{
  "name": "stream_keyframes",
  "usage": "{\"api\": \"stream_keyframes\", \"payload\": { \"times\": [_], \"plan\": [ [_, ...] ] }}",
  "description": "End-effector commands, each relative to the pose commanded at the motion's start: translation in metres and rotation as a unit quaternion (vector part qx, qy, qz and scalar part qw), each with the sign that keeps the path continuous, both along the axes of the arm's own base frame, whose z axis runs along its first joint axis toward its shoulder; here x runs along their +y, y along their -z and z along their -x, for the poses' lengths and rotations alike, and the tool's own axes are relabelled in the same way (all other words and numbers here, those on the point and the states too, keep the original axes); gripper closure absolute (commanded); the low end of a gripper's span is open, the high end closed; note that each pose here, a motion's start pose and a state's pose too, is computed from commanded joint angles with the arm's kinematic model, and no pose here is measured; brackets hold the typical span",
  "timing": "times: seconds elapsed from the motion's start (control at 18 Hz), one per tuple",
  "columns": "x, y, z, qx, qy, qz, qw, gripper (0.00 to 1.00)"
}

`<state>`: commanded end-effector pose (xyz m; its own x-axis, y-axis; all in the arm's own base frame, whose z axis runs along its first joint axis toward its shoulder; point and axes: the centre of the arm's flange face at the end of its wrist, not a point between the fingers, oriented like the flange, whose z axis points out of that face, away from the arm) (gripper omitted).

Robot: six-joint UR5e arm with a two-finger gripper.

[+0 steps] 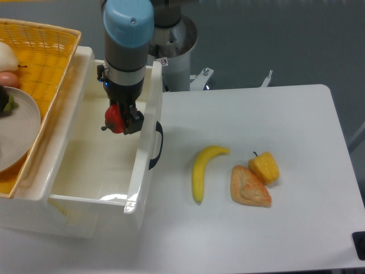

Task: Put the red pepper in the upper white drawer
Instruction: 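Lower the red pepper down into the drawer, then hold the red pepper low inside the drawer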

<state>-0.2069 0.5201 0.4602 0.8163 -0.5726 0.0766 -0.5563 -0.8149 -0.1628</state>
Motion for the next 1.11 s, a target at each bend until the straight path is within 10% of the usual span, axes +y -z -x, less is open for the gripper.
{"api": "stream_keyframes", "payload": {
  "times": [1.11],
  "plan": [
    [0.021,0.025,-0.022,-0.011,0.027,0.017,0.9994,0.28]
  ]
}}
